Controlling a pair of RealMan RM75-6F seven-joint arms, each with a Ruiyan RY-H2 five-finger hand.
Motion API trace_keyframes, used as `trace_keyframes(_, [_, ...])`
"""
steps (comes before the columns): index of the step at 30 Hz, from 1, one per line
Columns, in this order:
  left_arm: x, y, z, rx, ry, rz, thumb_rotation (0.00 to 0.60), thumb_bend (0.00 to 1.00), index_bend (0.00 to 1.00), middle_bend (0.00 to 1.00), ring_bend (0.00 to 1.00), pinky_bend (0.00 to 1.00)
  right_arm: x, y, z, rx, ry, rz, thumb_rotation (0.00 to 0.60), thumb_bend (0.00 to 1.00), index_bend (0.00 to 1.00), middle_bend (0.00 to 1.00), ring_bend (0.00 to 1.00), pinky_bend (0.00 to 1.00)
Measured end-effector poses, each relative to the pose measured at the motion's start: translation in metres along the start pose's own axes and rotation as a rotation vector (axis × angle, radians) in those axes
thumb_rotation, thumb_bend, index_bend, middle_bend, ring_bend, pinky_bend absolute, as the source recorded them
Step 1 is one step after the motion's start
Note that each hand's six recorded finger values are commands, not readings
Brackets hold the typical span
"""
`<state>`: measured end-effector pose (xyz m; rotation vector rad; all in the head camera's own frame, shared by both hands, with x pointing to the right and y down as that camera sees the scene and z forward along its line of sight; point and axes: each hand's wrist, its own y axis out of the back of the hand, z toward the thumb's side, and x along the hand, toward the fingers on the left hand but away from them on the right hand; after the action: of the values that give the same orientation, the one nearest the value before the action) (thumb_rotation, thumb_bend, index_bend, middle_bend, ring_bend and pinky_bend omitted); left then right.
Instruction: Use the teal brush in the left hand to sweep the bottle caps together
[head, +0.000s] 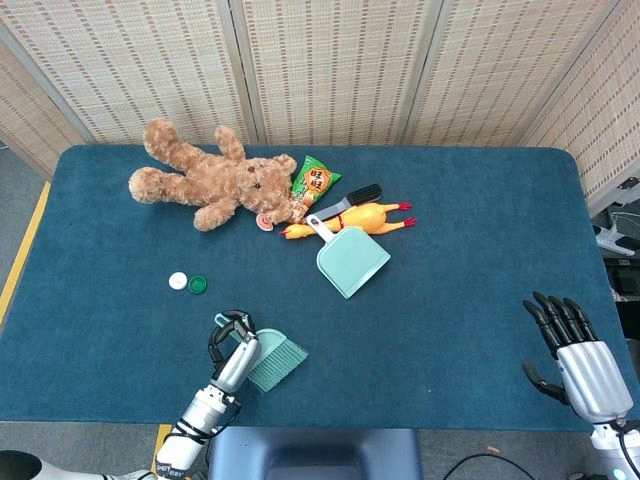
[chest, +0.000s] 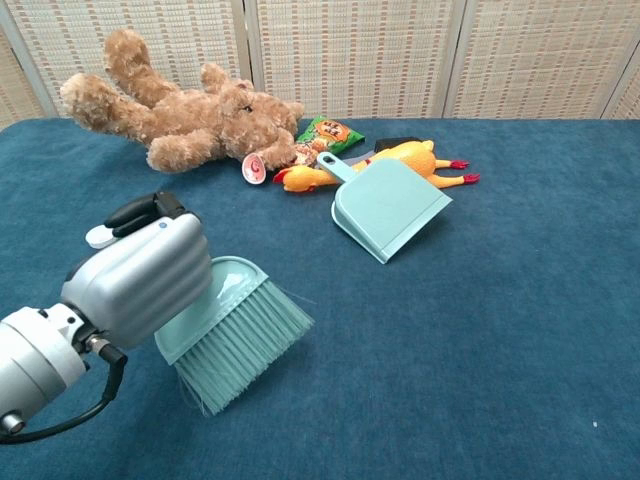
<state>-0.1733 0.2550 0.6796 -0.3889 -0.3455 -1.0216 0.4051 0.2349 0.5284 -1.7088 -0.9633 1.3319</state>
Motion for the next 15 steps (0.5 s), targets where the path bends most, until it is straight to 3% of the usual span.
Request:
trace_keyframes(6, [0.001,-0.006,0.01,0.083,0.021,0.02,0.6,0.55,0.87,1.0,0.75,0.83,0.001,0.002,-0.001,-0.001,-0.002,-0.006,0.6,0.23,0.0,0.0,0.0,0.0])
trace_keyframes(15, [0.005,-0.031,0.029,0.232,0.006,-0.041,0.6,0.55,0.87,1.0,0.75,0.83,0.002,0.002,-0.001,0.002,-0.003,-0.007,0.6,0.23,0.0,0.0,0.0,0.0])
